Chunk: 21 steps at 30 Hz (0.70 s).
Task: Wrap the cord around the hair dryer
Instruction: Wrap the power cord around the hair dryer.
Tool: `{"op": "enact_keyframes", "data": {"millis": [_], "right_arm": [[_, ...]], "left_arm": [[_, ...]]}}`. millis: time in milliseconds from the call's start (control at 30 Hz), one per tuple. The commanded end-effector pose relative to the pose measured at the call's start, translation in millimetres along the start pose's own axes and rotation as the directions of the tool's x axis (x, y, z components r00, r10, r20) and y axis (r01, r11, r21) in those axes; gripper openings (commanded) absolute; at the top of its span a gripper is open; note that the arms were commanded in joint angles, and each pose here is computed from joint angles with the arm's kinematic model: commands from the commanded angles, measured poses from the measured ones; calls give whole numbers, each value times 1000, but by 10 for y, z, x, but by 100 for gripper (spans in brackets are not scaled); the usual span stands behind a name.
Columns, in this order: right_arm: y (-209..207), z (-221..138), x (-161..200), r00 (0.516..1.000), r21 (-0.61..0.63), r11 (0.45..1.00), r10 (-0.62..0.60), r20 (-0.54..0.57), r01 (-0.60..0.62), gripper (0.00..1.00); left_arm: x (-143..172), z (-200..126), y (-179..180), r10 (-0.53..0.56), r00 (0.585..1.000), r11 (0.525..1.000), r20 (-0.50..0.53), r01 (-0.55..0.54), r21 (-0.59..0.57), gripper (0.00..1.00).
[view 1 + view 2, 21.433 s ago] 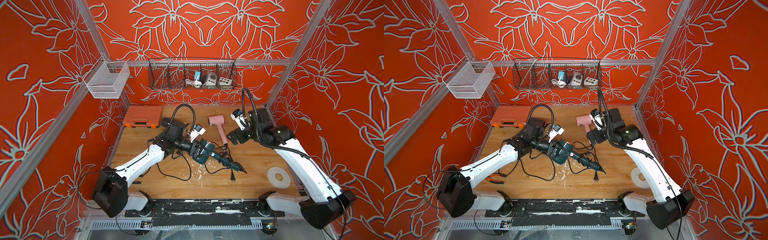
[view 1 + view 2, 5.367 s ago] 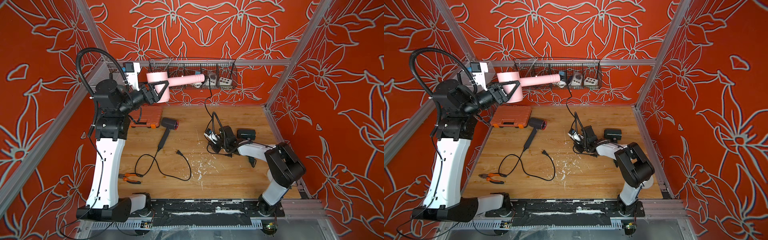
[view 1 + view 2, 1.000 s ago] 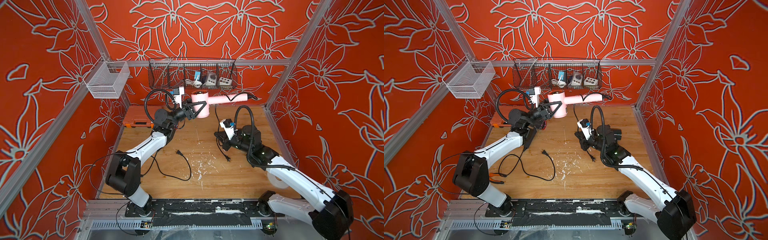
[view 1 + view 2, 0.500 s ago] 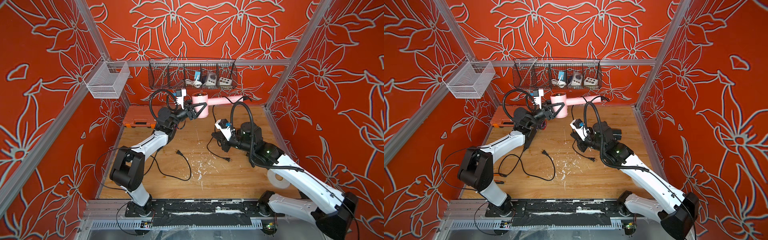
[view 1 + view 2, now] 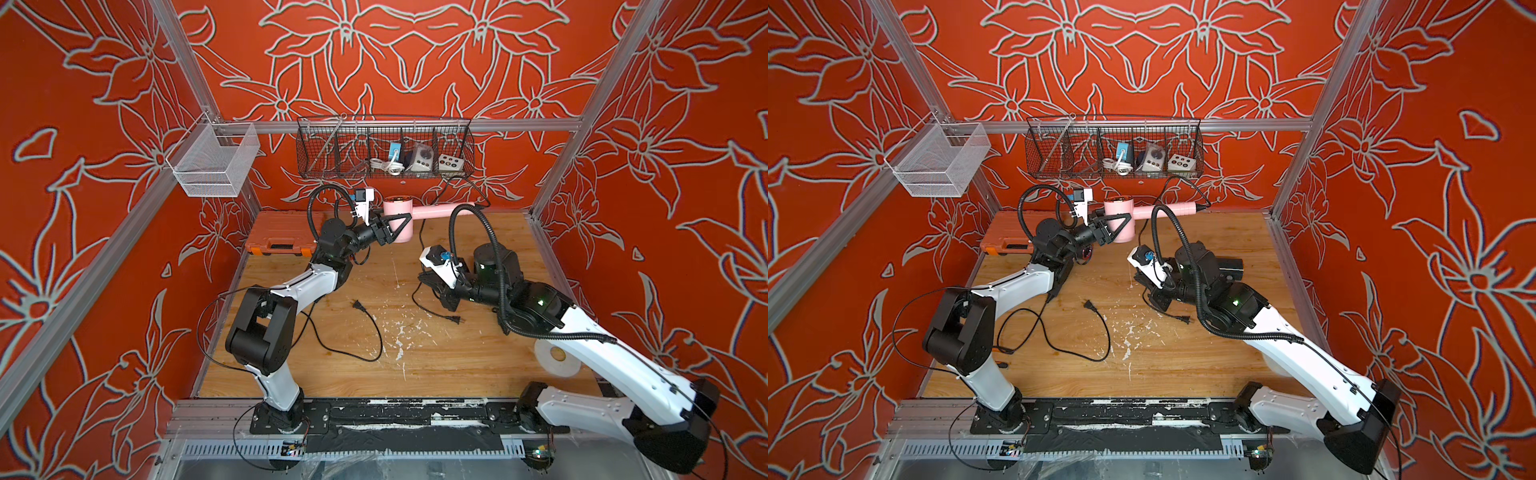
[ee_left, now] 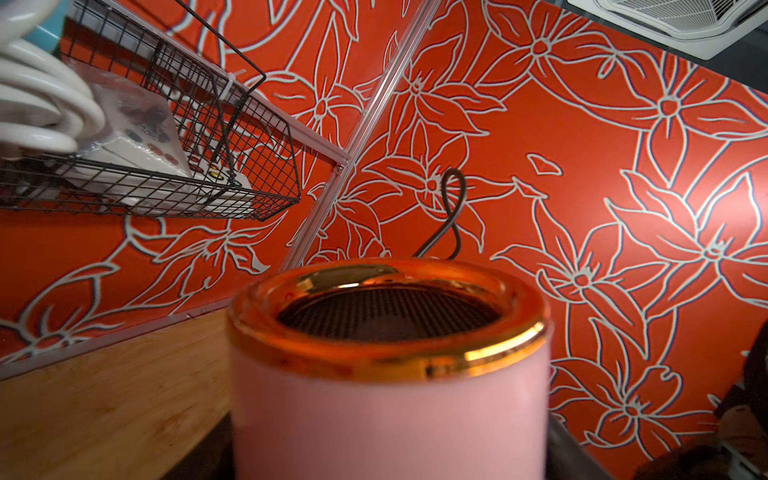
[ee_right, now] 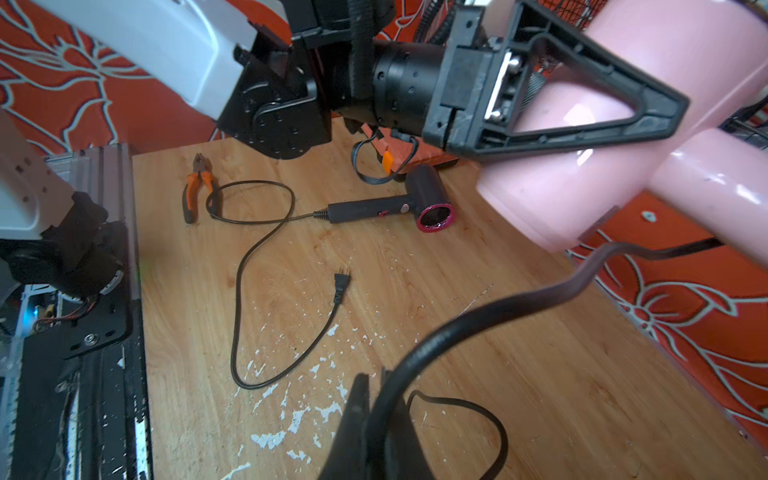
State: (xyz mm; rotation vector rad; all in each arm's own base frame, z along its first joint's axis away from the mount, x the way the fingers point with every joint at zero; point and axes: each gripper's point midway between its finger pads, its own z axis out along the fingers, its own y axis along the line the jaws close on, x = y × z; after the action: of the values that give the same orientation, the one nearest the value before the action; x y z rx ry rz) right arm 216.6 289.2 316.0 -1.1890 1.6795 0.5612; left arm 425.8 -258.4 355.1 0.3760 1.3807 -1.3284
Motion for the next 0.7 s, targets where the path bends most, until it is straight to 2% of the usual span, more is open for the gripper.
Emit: {"op": "enact_keyframes", "data": {"millis": [0,267,500,667], "right_arm": [[173,-55,-106,998,-48,997,-62,18,63,0],[459,-37,-148,990,-120,983,-137,11,138,0],[504,-150,-264,979,-131,970,-204,6,203,0],[360,-289,-279,944,-112,946,-315,-98,304,0]], "left_arm": [[-285,-19,-3,74,993,997,94,-74,-9,0],[-378,-81,149,84,990,995,114,-78,-58,0],[-236,-127,217,94,994,993,55,-89,-82,0],[-79,-218,136,104,995,991,-4,-104,-82,0]]}}
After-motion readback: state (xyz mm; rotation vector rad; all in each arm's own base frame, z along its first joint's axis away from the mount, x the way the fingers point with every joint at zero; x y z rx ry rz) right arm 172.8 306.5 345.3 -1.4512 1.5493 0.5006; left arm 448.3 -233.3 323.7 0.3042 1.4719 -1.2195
